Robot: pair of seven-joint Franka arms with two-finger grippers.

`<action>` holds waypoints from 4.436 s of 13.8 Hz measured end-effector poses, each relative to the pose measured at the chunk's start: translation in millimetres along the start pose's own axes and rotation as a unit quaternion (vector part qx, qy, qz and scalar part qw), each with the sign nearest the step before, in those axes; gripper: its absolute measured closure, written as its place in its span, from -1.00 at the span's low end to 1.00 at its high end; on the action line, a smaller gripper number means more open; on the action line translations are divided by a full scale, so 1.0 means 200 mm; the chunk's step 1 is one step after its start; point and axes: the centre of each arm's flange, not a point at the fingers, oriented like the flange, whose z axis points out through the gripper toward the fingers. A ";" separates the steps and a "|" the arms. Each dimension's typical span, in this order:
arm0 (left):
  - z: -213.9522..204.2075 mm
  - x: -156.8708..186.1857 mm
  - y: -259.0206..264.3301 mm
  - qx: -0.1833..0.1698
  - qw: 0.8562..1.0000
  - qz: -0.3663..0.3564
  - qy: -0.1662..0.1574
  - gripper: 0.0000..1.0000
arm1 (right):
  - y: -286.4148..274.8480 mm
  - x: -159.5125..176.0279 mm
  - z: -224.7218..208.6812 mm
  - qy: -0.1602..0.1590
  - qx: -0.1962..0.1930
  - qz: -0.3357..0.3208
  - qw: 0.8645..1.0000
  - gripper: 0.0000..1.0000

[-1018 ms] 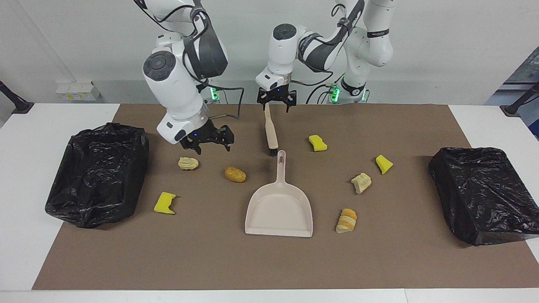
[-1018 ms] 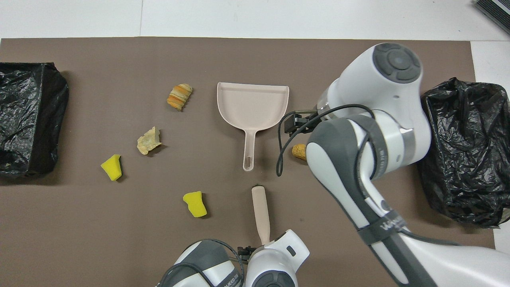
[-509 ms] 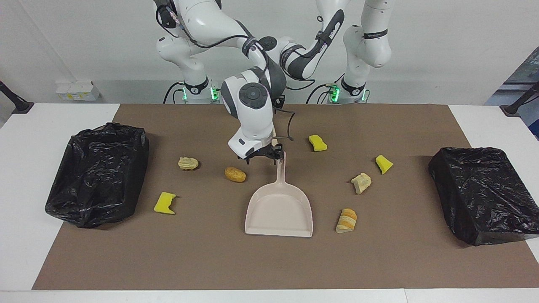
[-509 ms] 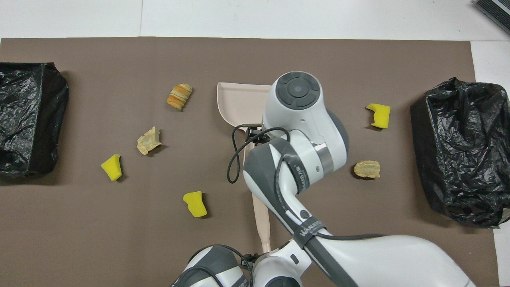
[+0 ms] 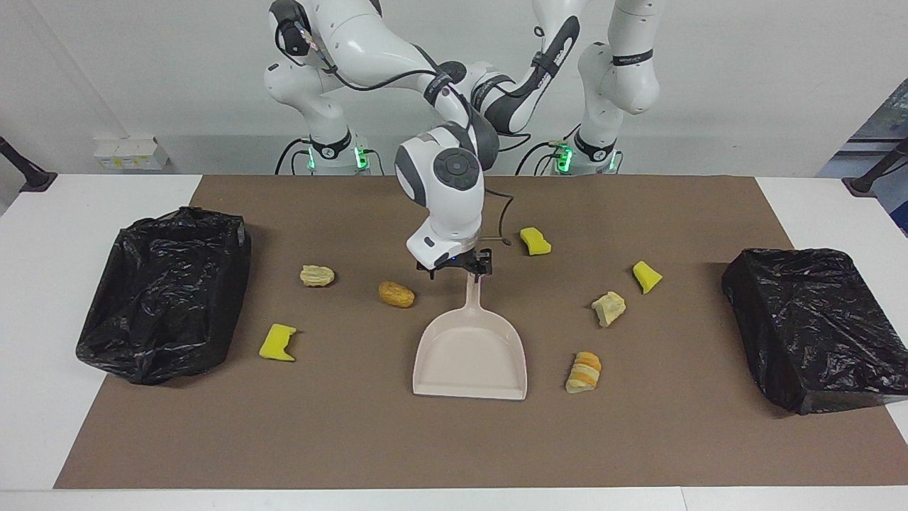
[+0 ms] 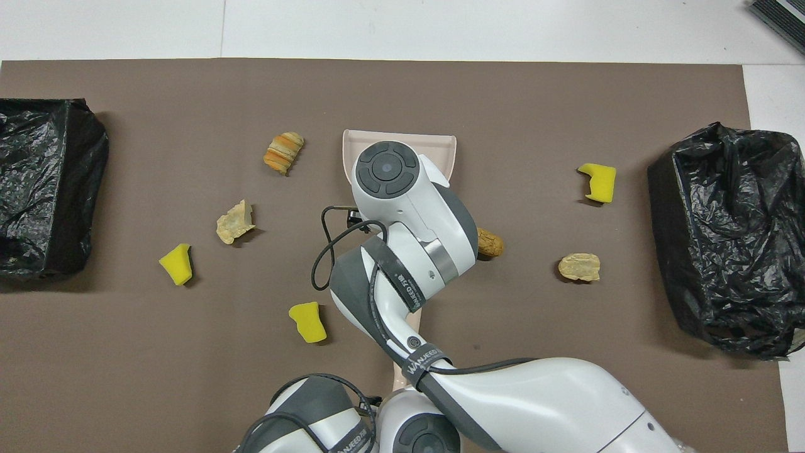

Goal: Sweep and dump trash in bin

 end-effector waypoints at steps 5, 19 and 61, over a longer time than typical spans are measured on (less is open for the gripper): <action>-0.09 0.08 -0.39 0.009 0.998 0.047 -0.046 0.45 | -0.01 -0.01 0.01 0.010 -0.010 -0.022 1.000 0.22; -0.01 0.77 -1.72 -0.051 0.997 0.055 0.029 0.45 | 0.47 0.12 -0.34 -0.015 -0.020 -0.296 0.955 0.37; -0.12 0.88 -1.14 0.014 0.994 -0.104 -0.020 0.45 | 0.64 -0.03 -0.01 -0.072 -0.099 -0.723 0.680 0.37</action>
